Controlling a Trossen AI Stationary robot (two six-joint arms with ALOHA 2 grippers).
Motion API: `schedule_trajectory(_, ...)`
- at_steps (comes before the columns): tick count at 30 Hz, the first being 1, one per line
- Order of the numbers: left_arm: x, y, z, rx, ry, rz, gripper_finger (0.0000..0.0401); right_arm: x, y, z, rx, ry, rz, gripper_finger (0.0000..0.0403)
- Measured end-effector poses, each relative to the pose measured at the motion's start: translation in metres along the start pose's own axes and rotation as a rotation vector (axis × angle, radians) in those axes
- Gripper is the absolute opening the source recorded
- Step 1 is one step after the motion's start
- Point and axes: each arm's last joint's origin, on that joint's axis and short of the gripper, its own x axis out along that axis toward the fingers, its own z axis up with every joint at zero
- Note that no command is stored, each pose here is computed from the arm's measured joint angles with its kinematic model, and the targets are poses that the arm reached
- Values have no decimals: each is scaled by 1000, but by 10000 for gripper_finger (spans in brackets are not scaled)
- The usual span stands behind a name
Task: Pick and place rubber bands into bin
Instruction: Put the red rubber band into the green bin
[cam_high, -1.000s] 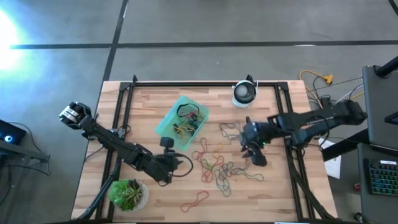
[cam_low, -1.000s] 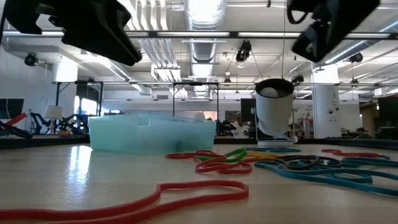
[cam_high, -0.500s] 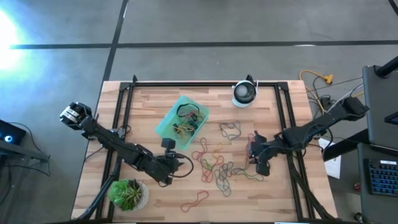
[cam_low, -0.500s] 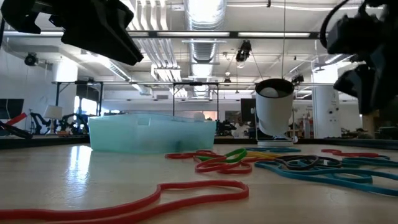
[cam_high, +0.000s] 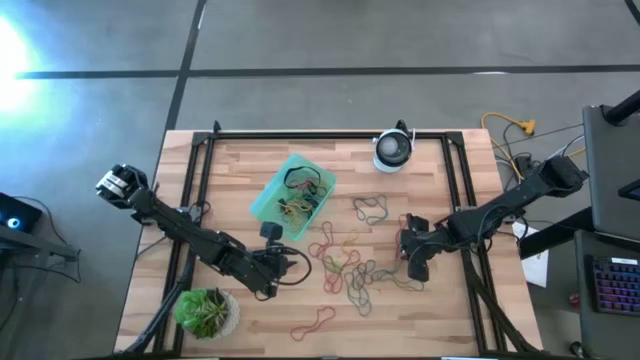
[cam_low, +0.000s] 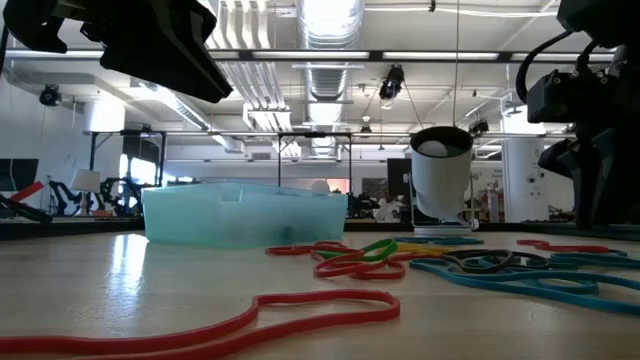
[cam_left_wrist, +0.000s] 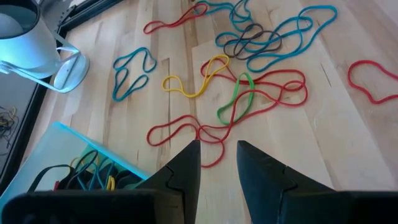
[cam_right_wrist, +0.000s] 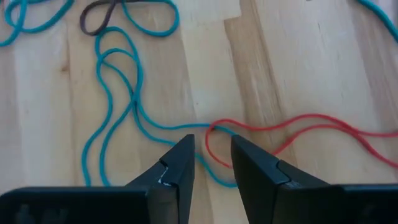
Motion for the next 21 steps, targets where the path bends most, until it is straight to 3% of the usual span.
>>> schedule_trajectory(15, 0, 0, -1, 11, 2, 0, 89, 27, 4, 0, -67, 73, -67, 90)
schedule_trajectory(21, 0, 0, -1, 10, 1, 0, 89, 26, 3, 1, -67, 62, -79, 62)
